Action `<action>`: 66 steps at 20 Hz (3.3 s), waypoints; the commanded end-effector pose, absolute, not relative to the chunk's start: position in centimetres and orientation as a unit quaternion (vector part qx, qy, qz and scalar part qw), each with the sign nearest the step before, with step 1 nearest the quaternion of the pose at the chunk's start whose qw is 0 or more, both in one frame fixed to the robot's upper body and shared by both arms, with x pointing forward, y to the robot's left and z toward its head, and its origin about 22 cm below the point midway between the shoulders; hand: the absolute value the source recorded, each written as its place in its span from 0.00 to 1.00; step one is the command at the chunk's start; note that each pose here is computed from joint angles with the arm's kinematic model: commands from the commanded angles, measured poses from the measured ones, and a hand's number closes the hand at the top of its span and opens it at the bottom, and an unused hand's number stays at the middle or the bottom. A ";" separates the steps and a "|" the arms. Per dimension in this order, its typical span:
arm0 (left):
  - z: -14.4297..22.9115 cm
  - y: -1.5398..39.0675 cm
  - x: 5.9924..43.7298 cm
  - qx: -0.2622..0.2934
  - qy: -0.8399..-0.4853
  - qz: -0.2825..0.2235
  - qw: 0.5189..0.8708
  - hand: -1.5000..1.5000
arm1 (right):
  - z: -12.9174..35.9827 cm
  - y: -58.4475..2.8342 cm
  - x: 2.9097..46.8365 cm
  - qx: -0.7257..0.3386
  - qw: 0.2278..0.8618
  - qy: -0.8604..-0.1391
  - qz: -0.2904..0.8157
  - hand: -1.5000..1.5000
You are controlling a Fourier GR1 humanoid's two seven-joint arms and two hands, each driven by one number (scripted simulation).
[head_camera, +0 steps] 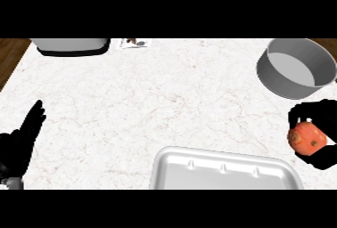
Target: Pick the squash from the tray and place it in the pot
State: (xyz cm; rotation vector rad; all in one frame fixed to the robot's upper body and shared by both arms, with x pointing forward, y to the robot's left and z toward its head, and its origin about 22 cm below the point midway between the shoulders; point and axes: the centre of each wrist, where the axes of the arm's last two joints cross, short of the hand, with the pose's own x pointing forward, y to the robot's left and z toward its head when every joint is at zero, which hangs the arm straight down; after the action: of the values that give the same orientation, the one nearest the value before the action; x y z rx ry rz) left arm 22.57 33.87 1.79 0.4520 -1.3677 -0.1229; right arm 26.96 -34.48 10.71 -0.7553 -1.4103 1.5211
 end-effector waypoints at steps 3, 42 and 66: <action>2.1 34.8 22.4 0.211 -0.624 -0.052 0.750 0.50 | 16.5 -36.5 25.5 -0.408 0.382 -0.666 0.495 1.00; 2.3 30.3 24.5 0.167 -0.649 -0.096 0.736 0.50 | 17.1 -45.0 40.0 -0.413 0.460 -0.685 0.385 1.00; 3.2 31.5 26.2 0.177 -0.653 -0.086 0.732 0.50 | 17.2 -46.3 39.9 -0.148 0.522 -0.834 0.104 0.00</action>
State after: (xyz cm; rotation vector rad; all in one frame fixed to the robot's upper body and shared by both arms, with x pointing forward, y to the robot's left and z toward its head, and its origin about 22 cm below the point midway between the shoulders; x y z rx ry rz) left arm 25.34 31.13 2.53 0.3835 -1.4357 -0.1949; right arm 40.48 -45.28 17.09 -0.4675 -1.9688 0.3501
